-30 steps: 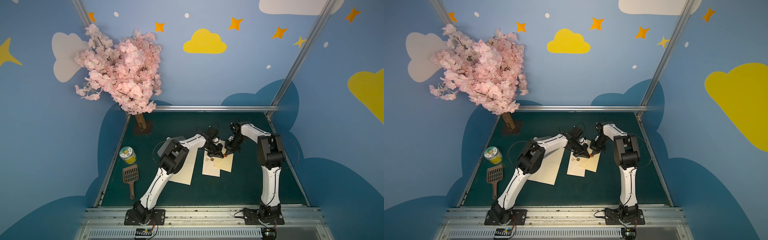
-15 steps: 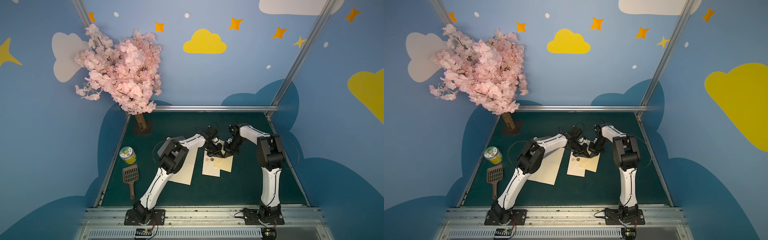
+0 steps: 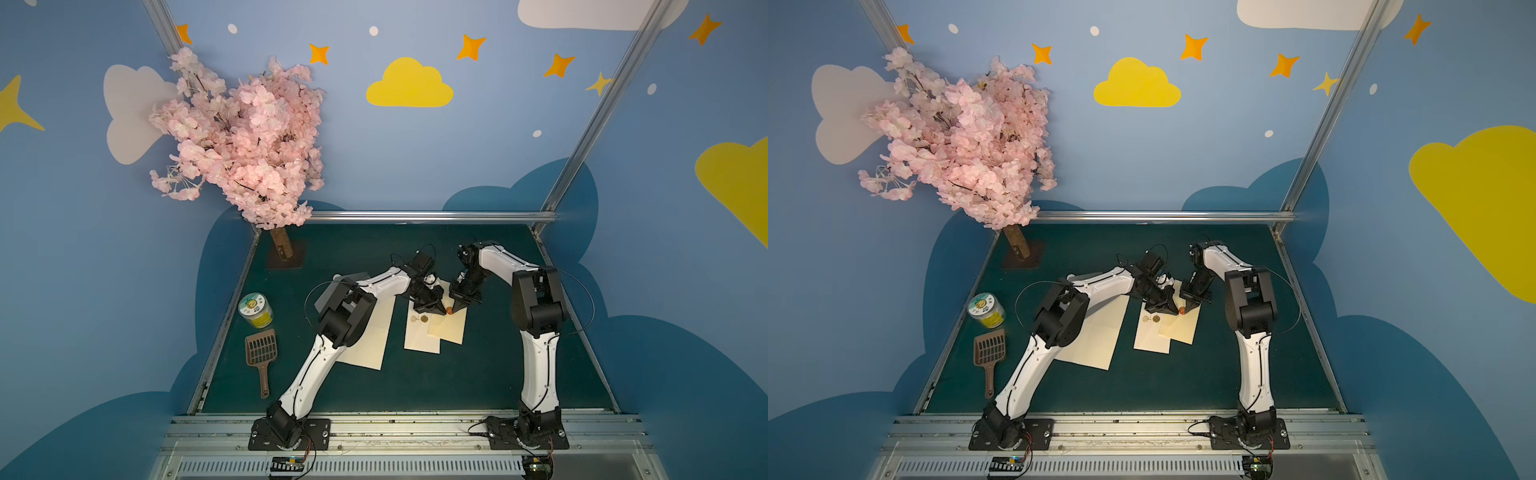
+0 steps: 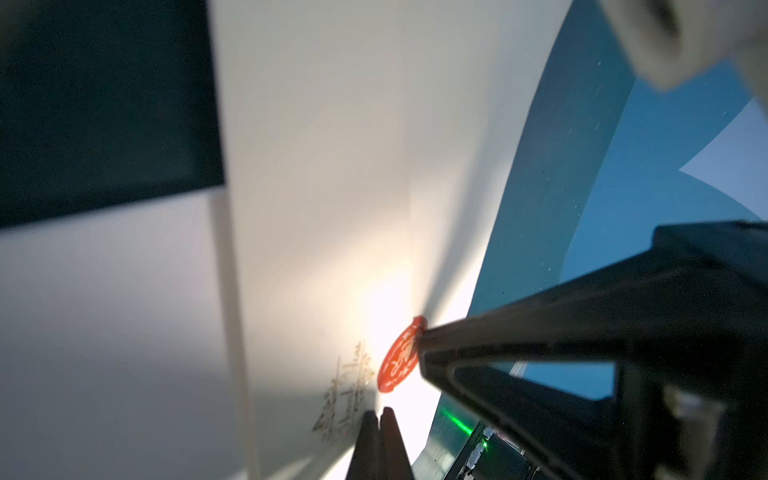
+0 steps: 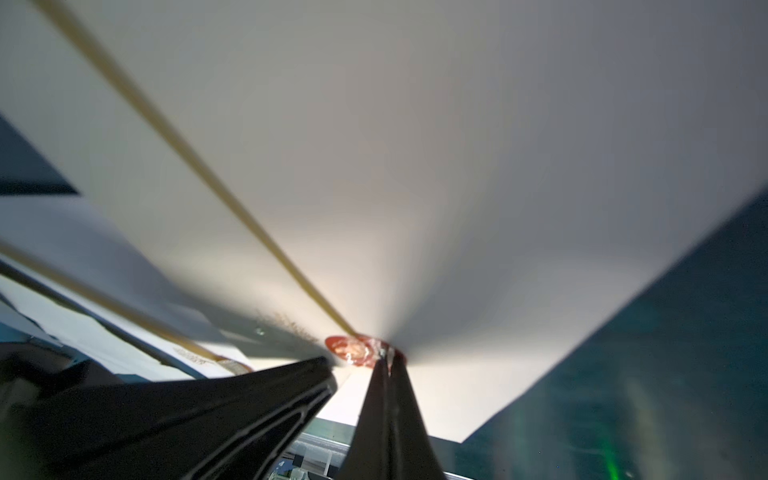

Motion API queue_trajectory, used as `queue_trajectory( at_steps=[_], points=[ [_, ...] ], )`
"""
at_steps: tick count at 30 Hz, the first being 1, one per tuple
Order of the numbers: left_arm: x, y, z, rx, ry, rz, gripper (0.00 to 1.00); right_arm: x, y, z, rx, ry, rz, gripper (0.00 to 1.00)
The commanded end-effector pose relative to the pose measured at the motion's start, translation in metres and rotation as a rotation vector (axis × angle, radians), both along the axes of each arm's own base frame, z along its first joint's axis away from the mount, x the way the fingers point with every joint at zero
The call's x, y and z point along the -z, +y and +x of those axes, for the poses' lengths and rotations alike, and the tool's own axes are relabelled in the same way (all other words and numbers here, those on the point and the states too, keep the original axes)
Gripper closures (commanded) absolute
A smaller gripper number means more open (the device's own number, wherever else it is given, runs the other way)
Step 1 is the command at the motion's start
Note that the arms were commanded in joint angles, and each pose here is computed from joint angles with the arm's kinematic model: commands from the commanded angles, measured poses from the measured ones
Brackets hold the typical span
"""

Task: Fold the letter paper in half and place it into the envelope
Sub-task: Fold the envelope flap on the envelope.

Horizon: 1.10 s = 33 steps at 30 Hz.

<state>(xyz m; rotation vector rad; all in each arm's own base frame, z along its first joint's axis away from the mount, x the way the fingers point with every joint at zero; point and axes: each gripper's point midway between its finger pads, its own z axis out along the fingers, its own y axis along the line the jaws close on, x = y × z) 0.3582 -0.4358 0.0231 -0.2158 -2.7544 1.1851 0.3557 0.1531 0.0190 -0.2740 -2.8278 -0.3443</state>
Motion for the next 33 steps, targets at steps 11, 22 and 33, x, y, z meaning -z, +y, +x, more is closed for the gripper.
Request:
queue_trajectory(
  at_steps=[11,22,33],
  points=[
    [0.007,0.004,-0.002,-0.006,0.03,0.016,0.97,0.015,-0.007,-0.001,-0.044,0.019,-0.038,1.0],
    [0.006,0.003,-0.001,-0.006,0.029,0.012,0.97,0.024,0.026,-0.03,-0.07,0.059,0.053,1.0],
    [-0.044,0.021,0.018,-0.018,-0.058,-0.018,0.97,0.016,0.015,-0.015,-0.078,0.04,0.013,1.0]
  ],
)
